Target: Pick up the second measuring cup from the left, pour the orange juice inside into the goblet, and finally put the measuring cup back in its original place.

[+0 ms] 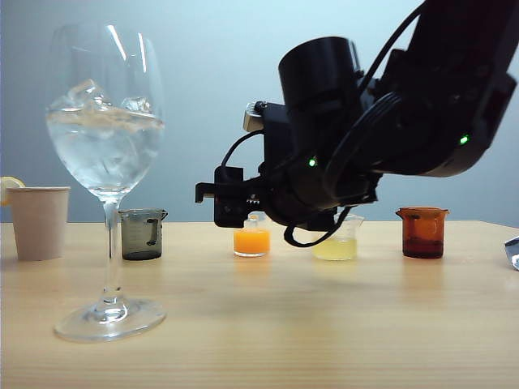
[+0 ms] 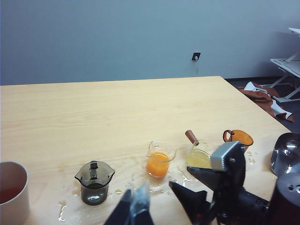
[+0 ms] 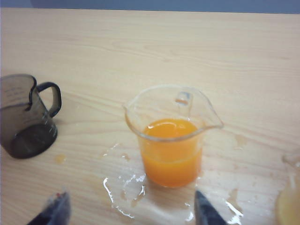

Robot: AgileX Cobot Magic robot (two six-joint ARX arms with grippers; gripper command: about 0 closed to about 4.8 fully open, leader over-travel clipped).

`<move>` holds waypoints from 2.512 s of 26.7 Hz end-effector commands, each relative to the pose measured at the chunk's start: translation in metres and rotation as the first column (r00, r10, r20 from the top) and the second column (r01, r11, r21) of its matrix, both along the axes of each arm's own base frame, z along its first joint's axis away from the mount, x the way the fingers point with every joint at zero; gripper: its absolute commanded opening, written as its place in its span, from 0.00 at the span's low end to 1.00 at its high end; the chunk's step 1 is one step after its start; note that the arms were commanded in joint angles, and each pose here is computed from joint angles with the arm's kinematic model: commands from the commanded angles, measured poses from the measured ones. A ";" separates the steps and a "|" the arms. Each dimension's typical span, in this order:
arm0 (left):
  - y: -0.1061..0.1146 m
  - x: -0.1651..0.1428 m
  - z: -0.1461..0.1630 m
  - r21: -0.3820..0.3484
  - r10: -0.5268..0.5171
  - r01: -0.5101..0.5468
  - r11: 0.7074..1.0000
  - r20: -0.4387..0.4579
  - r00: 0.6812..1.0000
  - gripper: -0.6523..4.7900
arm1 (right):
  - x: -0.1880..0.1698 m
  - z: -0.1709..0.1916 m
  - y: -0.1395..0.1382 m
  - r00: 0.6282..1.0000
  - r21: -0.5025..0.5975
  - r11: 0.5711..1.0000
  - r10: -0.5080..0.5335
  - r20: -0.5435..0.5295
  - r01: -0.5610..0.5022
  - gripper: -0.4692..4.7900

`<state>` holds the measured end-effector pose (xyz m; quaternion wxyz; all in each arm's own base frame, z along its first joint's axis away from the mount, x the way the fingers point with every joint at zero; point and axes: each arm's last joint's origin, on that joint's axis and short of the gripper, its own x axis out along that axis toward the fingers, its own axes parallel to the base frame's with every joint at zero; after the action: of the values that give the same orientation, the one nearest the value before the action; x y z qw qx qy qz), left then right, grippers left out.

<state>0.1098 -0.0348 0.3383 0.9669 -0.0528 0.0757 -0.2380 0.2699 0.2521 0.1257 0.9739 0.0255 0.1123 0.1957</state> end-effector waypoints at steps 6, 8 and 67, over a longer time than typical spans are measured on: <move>0.000 -0.001 0.003 -0.006 -0.001 0.001 1.000 0.012 1.000 0.11 | 0.008 -0.005 0.008 0.999 0.002 0.999 -0.035 0.005 0.035 0.85; 0.000 -0.001 0.003 -0.006 -0.001 0.001 1.000 0.012 1.000 0.11 | 0.009 -0.008 0.008 0.999 0.000 0.999 -0.043 0.001 0.043 0.83; 0.000 -0.001 0.003 -0.001 -0.006 0.006 1.000 0.020 1.000 0.11 | 0.054 -0.029 0.031 0.976 0.039 0.977 -0.205 -0.071 0.208 0.81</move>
<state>0.1097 -0.0348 0.3383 0.9669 -0.0512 0.0750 -0.2385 0.3224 0.2825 0.0946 0.9837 0.0595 0.1418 0.0933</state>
